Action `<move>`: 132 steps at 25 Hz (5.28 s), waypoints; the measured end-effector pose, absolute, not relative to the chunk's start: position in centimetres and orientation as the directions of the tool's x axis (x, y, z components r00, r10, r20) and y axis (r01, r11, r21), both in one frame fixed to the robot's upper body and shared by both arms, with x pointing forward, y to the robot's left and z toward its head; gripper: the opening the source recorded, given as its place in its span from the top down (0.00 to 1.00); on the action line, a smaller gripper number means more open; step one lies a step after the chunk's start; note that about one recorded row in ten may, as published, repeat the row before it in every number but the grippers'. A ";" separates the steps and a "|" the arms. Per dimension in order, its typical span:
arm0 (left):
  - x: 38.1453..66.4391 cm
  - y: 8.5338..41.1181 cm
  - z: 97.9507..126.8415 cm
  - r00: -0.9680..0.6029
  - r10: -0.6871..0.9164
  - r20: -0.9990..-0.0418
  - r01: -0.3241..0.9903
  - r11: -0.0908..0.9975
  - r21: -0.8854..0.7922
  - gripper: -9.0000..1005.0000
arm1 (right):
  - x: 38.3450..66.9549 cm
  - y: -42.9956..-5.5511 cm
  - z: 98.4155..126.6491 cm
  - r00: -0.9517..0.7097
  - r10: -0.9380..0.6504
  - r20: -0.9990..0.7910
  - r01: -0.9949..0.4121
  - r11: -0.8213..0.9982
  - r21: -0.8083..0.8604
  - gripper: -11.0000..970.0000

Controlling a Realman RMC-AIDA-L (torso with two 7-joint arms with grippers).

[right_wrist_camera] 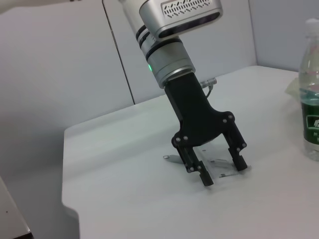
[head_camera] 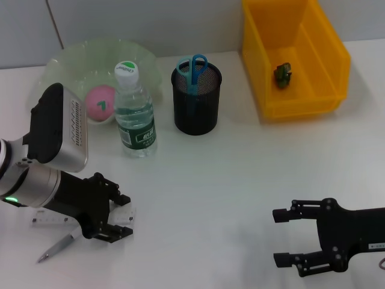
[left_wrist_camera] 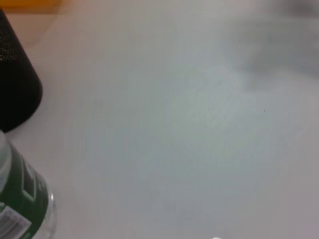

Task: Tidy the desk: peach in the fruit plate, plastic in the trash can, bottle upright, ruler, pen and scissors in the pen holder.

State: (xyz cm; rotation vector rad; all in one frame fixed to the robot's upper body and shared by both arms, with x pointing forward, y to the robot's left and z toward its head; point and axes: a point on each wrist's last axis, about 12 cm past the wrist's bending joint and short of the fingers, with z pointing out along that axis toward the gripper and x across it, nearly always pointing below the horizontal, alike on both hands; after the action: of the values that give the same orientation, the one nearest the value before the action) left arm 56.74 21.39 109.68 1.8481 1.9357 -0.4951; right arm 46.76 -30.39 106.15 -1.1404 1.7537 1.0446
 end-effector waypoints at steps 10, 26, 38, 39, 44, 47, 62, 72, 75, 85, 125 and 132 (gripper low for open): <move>56.9 20.9 109.7 -0.010 0.856 -0.517 0.999 0.035 0.038 0.39 | 46.9 -30.3 106.1 -0.291 -0.307 -0.906 -0.942 0.257 0.215 0.16; 57.0 20.5 110.2 0.012 0.862 -0.506 0.998 0.021 0.059 0.61 | 47.1 -30.5 106.1 -0.289 -0.310 -0.906 -0.940 0.273 0.206 0.16; 55.2 22.1 116.0 0.086 0.679 -0.730 0.985 0.053 0.165 0.61 | 47.6 -30.7 106.6 -0.267 -0.269 -0.925 -0.934 0.309 0.180 0.16; 55.2 22.1 116.0 0.086 0.679 -0.730 0.985 0.053 0.165 0.61 | 47.6 -30.7 106.6 -0.267 -0.269 -0.925 -0.934 0.309 0.180 0.16; 53.9 24.2 118.0 0.110 0.449 -0.887 0.961 0.180 0.210 0.61 | 47.3 -31.0 106.8 -0.217 -0.205 -0.954 -0.929 0.345 0.137 0.16; 53.1 24.9 118.0 0.135 0.302 -0.944 0.944 0.249 0.215 0.61 | 46.8 -31.0 106.8 -0.190 -0.169 -0.967 -0.930 0.346 0.122 0.16; 51.3 23.5 111.3 0.222 -0.111 -0.969 0.867 0.477 0.144 0.61 | 44.1 -27.5 104.4 0.099 0.092 -0.991 -0.891 0.452 -0.047 0.16; 51.8 21.8 108.6 0.210 -0.146 -0.967 0.799 0.596 0.083 0.61 | 45.1 -22.8 103.0 0.188 0.121 -0.975 -0.790 0.608 -0.077 0.16; 51.8 20.7 108.3 0.214 -0.160 -0.964 0.801 0.594 0.079 0.61 | 45.6 -21.4 102.7 0.180 0.110 -0.977 -0.783 0.617 -0.075 0.16; 50.7 19.2 108.1 0.236 -0.191 -0.953 0.811 0.579 0.085 0.61 | 45.6 -18.6 102.7 0.184 0.110 -0.977 -0.728 0.683 -0.061 0.16; 49.7 17.7 107.1 0.289 -0.150 -0.945 0.764 0.631 0.134 0.61 | 47.1 -13.2 103.4 0.126 0.098 -0.987 -0.749 0.662 -0.030 0.16; 49.5 17.8 107.1 0.309 -0.141 -0.941 0.756 0.636 0.153 0.61 | 47.2 -12.9 103.6 0.112 0.122 -0.986 -0.735 0.678 0.000 0.16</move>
State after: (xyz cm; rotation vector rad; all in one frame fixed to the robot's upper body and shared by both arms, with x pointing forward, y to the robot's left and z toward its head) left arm 49.54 17.78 107.05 0.6643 1.1062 -0.6536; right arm 47.17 -12.88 103.60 -0.5776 1.3188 0.6830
